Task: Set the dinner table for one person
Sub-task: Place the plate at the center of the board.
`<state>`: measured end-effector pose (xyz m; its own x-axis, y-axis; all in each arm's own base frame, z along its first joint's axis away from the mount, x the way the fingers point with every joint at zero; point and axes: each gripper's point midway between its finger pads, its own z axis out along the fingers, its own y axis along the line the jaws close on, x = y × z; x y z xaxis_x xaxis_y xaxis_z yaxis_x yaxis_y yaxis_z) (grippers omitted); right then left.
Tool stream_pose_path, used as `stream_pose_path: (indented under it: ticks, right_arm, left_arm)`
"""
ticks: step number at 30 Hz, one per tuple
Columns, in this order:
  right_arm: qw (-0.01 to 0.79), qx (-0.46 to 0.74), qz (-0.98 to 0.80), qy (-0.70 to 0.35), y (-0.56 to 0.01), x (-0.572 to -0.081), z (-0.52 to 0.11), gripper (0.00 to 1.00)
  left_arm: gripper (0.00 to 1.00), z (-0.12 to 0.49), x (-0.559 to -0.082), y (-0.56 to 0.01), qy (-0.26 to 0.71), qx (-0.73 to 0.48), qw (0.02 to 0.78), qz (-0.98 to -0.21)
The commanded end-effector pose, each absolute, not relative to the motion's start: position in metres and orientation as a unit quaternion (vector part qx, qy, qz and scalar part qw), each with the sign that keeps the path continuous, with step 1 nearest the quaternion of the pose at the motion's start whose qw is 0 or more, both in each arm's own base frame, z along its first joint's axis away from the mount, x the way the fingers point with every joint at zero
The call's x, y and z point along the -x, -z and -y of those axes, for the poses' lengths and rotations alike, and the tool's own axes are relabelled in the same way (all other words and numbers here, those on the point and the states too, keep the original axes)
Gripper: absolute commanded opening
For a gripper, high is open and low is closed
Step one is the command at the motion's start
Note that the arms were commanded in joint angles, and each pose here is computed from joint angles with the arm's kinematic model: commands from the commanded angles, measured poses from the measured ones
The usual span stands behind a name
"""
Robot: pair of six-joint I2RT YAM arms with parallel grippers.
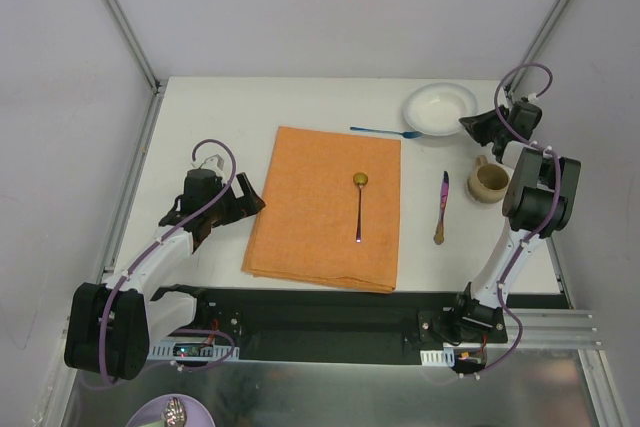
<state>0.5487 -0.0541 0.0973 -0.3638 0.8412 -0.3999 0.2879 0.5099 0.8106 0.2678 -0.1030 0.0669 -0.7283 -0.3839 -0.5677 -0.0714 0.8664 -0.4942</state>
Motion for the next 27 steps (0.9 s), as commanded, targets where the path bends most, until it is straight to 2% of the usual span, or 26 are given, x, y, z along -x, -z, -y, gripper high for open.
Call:
stream_pose_path:
  ticks: [1, 16, 22, 27]
  right_arm:
    - [0.501, -0.326, -0.718, -0.357, -0.164, -0.571, 0.061, 0.01]
    - [0.470, -0.341, -0.734, -0.353, -0.128, -0.575, 0.063, 0.08]
    - [0.465, -0.343, -0.739, -0.347, -0.120, -0.575, 0.064, 0.24]
    - [0.460, -0.346, -0.741, -0.347, -0.114, -0.575, 0.064, 0.30]
  left_arm:
    - [0.99, 0.106, -0.271, -0.076, 0.229, 0.111, 0.360, -0.898]
    - [0.99, 0.105, -0.269, -0.074, 0.227, 0.113, 0.361, -0.897]
    - [0.99, 0.105, -0.270, -0.075, 0.226, 0.112, 0.362, -0.898]
    - [0.99, 0.105, -0.271, -0.075, 0.225, 0.111, 0.362, -0.898]
